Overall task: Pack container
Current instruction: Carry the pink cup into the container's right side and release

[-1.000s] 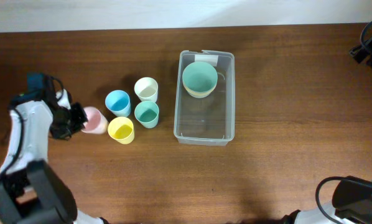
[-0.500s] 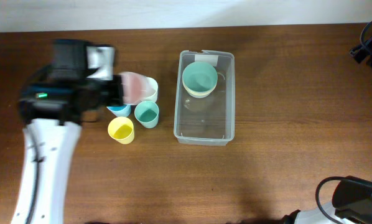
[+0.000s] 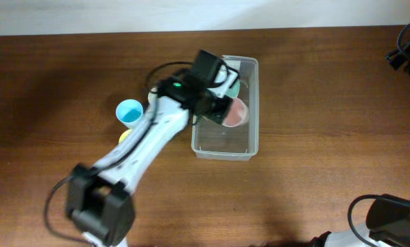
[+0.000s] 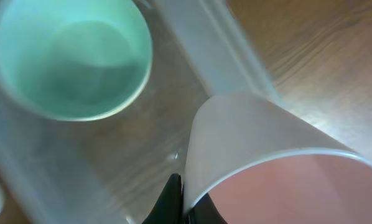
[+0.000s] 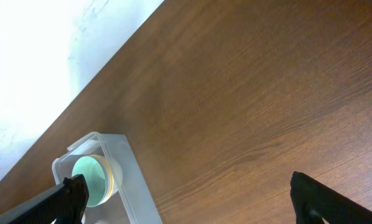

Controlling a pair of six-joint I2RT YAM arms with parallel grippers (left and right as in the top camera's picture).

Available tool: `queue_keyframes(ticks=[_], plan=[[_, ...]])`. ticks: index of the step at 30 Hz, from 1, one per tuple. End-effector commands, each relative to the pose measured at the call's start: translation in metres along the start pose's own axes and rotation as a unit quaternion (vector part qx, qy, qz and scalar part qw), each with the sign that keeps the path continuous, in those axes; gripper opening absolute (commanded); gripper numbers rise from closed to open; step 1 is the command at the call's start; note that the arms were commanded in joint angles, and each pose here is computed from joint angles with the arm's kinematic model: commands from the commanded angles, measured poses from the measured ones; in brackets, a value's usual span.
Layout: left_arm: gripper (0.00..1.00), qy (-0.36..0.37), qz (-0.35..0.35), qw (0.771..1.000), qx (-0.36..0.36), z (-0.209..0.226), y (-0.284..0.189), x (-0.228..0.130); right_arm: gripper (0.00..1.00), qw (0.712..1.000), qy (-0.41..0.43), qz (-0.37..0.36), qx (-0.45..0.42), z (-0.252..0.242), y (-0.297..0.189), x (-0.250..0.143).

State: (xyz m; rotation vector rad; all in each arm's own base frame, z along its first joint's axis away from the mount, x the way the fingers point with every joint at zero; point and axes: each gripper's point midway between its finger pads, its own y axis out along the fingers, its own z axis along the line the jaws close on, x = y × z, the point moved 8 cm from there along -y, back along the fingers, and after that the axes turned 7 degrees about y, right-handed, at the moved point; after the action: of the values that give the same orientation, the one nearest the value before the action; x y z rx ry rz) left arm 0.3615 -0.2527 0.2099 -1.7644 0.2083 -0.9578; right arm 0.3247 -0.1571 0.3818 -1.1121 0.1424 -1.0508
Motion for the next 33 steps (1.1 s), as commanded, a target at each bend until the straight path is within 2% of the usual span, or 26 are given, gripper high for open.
queue_keyframes(ticks=[1, 10, 17, 23, 30, 33], plan=[[0.0, 0.006, 0.024, 1.0, -0.005, 0.005, 0.025, -0.002, 0.99, 1.0, 0.0, -0.003, -0.005, -0.002, 0.001, 0.002], [0.02, 0.003, 0.035, 0.999, 0.002, 0.013, 0.049, 0.001, 0.99, 1.0, 0.0, -0.003, -0.005, -0.002, 0.001, 0.002], [0.21, 0.008, 0.016, 0.999, 0.033, 0.02, 0.051, 0.008, 0.99, 1.0, 0.0, -0.003, -0.005, -0.002, 0.001, 0.002], [0.25, 0.009, 0.005, 0.999, 0.039, 0.022, 0.05, 0.013, 0.99, 1.0, 0.0, -0.003, -0.005, -0.002, 0.001, 0.002], [0.3, 0.004, -0.007, 0.998, 0.055, 0.026, 0.01, 0.039, 0.99, 1.0, 0.0, -0.003, -0.005, -0.002, 0.001, 0.002], [0.39, -0.017, -0.002, 0.995, 0.098, 0.037, -0.018, 0.047, 0.99, 1.0, 0.0, -0.003, -0.005, -0.002, 0.001, 0.002]])
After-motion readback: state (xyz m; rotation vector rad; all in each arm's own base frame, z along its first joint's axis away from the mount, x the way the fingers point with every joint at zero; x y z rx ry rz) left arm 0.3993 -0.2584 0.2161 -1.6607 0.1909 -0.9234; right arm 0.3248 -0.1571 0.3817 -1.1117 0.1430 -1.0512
